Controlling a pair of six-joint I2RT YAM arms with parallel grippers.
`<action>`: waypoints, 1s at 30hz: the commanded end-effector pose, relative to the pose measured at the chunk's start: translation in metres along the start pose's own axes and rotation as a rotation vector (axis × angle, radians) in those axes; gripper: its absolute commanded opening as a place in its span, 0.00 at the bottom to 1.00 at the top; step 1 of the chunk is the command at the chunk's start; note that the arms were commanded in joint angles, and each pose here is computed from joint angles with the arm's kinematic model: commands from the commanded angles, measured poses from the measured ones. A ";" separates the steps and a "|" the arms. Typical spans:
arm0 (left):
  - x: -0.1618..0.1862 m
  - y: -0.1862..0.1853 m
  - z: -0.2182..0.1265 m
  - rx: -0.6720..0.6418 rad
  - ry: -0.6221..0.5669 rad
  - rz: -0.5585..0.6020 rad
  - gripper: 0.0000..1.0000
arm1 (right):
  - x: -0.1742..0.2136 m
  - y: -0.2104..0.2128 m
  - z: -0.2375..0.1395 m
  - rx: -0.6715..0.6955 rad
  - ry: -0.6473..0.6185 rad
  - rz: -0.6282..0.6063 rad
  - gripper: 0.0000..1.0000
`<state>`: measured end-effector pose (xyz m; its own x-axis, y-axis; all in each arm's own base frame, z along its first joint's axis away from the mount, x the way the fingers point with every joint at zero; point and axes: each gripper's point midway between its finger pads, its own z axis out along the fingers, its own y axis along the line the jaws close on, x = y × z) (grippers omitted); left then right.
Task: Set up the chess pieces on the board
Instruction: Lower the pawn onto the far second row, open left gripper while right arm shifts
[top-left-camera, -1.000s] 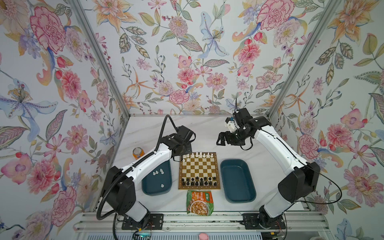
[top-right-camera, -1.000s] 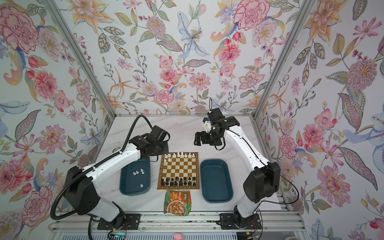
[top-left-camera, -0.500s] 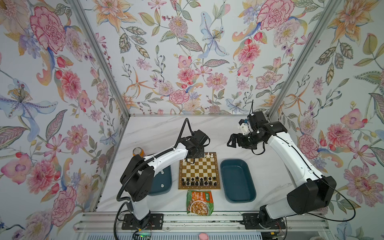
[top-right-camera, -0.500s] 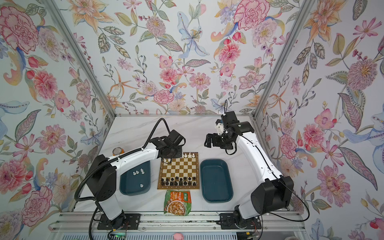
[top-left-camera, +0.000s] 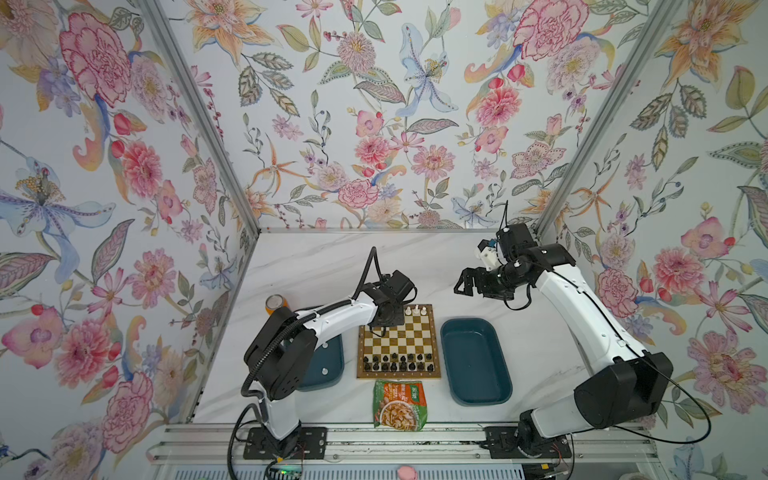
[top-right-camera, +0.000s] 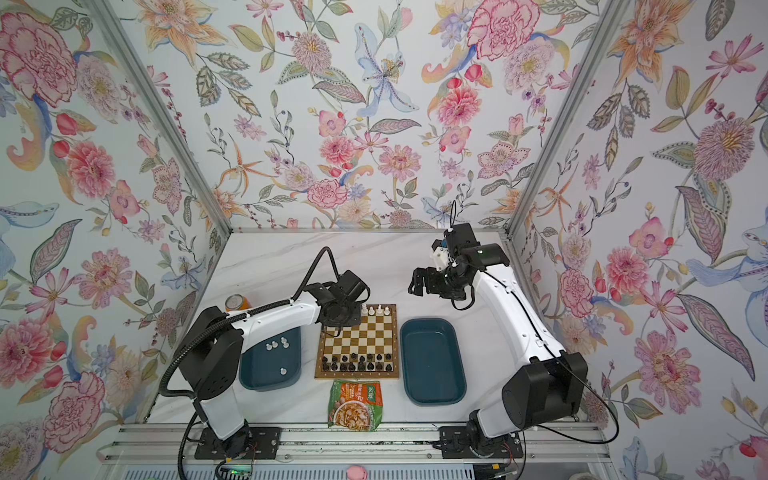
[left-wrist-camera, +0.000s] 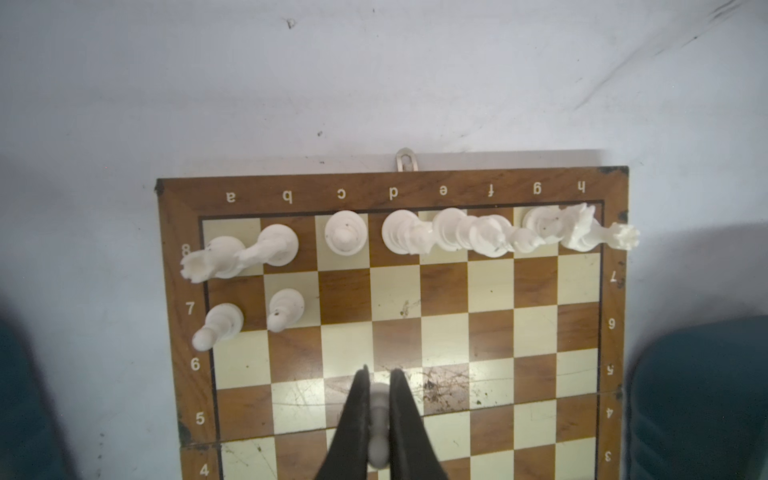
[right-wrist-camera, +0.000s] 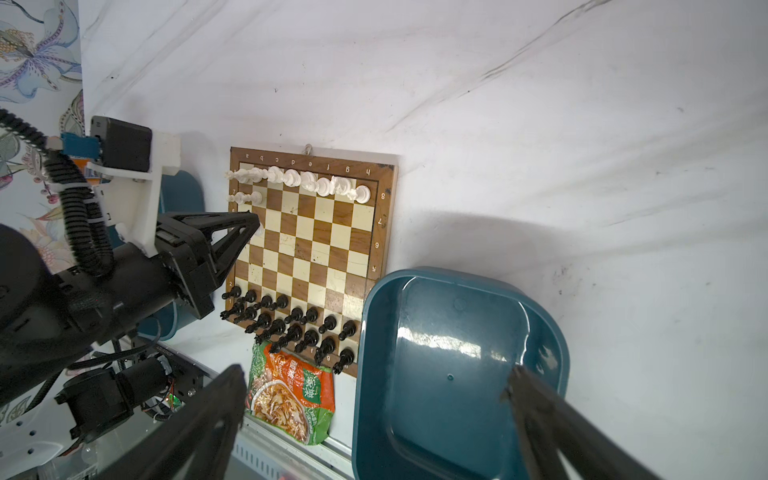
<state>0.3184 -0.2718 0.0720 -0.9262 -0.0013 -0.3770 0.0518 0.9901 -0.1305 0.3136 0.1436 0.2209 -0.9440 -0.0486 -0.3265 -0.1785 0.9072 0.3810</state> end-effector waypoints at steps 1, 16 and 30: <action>0.003 0.012 0.011 -0.043 0.010 -0.002 0.12 | 0.001 0.000 -0.003 -0.009 -0.004 -0.008 0.99; -0.004 0.028 0.026 -0.074 0.006 0.001 0.15 | -0.002 -0.002 -0.003 -0.003 -0.011 0.006 0.99; -0.012 0.027 0.033 -0.069 0.009 0.025 0.16 | -0.001 -0.003 -0.007 0.009 -0.021 0.024 0.99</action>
<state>0.3348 -0.2516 0.0443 -0.9327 0.0094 -0.3605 0.0408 0.9960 -0.0795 0.3145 0.1417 0.2210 -0.9451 -0.0368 -0.3248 -0.1668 0.9089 0.3823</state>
